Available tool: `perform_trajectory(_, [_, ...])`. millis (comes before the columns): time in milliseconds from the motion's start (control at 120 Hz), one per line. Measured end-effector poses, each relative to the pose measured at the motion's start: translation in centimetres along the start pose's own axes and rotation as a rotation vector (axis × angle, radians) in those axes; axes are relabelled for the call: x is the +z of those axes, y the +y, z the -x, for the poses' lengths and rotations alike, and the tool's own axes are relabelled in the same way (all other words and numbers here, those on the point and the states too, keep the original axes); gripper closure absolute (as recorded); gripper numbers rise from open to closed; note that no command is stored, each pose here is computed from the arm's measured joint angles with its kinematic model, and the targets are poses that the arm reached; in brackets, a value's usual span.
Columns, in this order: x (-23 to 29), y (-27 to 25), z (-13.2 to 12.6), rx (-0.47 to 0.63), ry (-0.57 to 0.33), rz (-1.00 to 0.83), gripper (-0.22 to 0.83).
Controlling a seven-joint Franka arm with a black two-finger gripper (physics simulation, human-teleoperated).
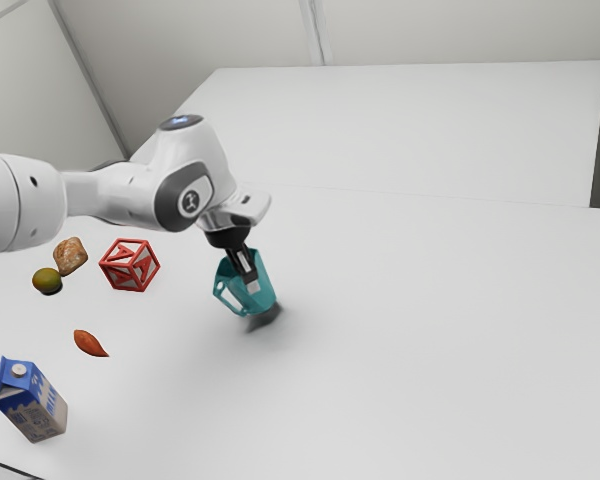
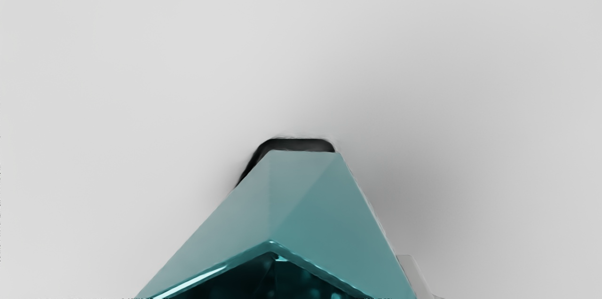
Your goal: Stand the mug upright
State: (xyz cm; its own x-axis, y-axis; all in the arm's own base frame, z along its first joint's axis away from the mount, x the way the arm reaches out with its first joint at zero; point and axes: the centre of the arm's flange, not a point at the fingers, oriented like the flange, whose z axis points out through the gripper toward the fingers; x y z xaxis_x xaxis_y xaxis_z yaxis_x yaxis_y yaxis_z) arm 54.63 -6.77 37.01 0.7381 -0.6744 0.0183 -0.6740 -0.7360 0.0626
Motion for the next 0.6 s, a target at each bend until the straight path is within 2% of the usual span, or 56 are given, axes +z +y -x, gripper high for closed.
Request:
perform_trajectory(442, [2.4, 0.2, 0.2, -0.144, -0.036, -0.022, 0.77])
perform_trajectory(600, [2.5, 0.3, 0.1, -0.178, -0.036, -0.023, 0.6])
